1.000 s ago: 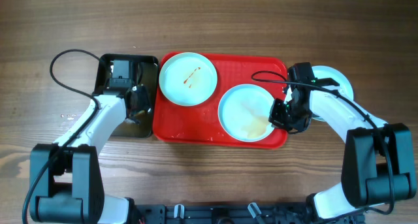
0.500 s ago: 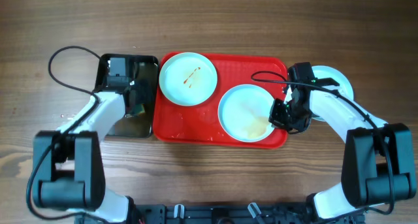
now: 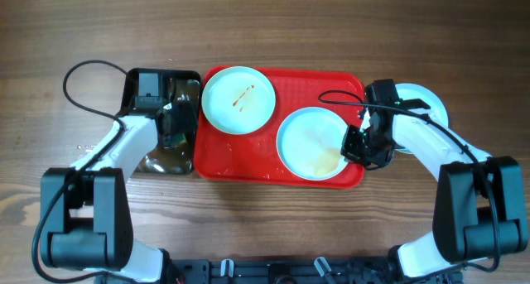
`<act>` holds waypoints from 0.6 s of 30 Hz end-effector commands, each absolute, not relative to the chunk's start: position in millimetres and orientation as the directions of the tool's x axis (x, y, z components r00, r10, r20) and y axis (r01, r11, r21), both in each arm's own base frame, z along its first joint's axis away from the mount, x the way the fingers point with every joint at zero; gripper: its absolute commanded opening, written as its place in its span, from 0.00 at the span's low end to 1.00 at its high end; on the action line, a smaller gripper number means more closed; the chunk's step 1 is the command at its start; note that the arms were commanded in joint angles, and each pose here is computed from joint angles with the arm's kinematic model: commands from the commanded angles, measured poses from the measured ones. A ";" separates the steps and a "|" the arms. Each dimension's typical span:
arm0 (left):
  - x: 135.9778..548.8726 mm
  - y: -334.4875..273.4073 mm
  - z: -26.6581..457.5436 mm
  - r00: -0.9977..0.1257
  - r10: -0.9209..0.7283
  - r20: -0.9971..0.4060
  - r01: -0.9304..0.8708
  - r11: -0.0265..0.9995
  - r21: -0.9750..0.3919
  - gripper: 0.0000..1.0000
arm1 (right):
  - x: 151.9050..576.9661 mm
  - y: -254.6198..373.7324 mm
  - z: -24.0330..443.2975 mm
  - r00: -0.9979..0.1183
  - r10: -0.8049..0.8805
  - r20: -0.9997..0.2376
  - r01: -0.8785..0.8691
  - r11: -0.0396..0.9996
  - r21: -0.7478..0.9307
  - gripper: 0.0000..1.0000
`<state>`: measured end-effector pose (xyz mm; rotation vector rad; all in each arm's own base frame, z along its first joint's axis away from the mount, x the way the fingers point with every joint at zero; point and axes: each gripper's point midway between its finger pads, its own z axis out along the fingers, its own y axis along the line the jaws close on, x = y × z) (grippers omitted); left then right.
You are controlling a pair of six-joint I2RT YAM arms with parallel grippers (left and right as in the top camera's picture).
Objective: Clean dirty plates on tray and stack at the side
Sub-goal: 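Dip the sponge back into the black tray with the left gripper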
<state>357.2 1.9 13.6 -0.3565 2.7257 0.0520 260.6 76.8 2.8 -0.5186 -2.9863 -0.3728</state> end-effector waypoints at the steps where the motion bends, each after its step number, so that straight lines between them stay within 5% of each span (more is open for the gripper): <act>1: 342.7 -4.1 13.5 -0.916 -0.239 -0.322 -0.241 0.970 -0.034 0.96 | 255.6 69.7 0.3 -0.944 0.308 0.118 0.326 0.926 0.190 0.04; 3: 338.5 -7.1 10.1 -0.922 -0.239 -0.306 -0.236 0.971 -0.048 0.90 | 255.5 69.8 0.3 -0.944 0.307 0.118 0.325 0.926 0.190 0.04; 6: 334.1 -7.0 3.3 -0.925 -0.238 -0.295 -0.236 0.971 -0.045 0.38 | 255.5 69.8 0.3 -0.944 0.307 0.118 0.325 0.926 0.190 0.04; 7: 333.3 -6.9 2.8 -0.926 -0.238 -0.293 -0.236 0.971 -0.044 0.04 | 255.6 69.8 0.3 -0.944 0.307 0.118 0.325 0.926 0.190 0.04; 13: 343.6 -2.1 12.0 -0.927 -0.181 -0.329 -0.189 0.982 -0.007 0.08 | 254.9 69.7 0.4 -0.944 0.307 0.121 0.325 0.927 0.189 0.04; 14: 347.8 2.7 17.1 -0.920 -0.181 -0.348 -0.199 0.980 0.016 0.49 | 254.9 69.7 0.4 -0.944 0.307 0.121 0.325 0.927 0.189 0.04; 15: 352.3 6.6 21.7 -0.912 -0.180 -0.368 -0.207 0.978 0.034 0.68 | 255.0 69.7 0.4 -0.944 0.307 0.120 0.325 0.927 0.189 0.04; 18: 361.5 6.1 25.4 -0.896 -0.181 -0.405 -0.208 0.978 0.023 0.79 | 254.9 69.7 0.3 -0.944 0.307 0.121 0.326 0.926 0.189 0.04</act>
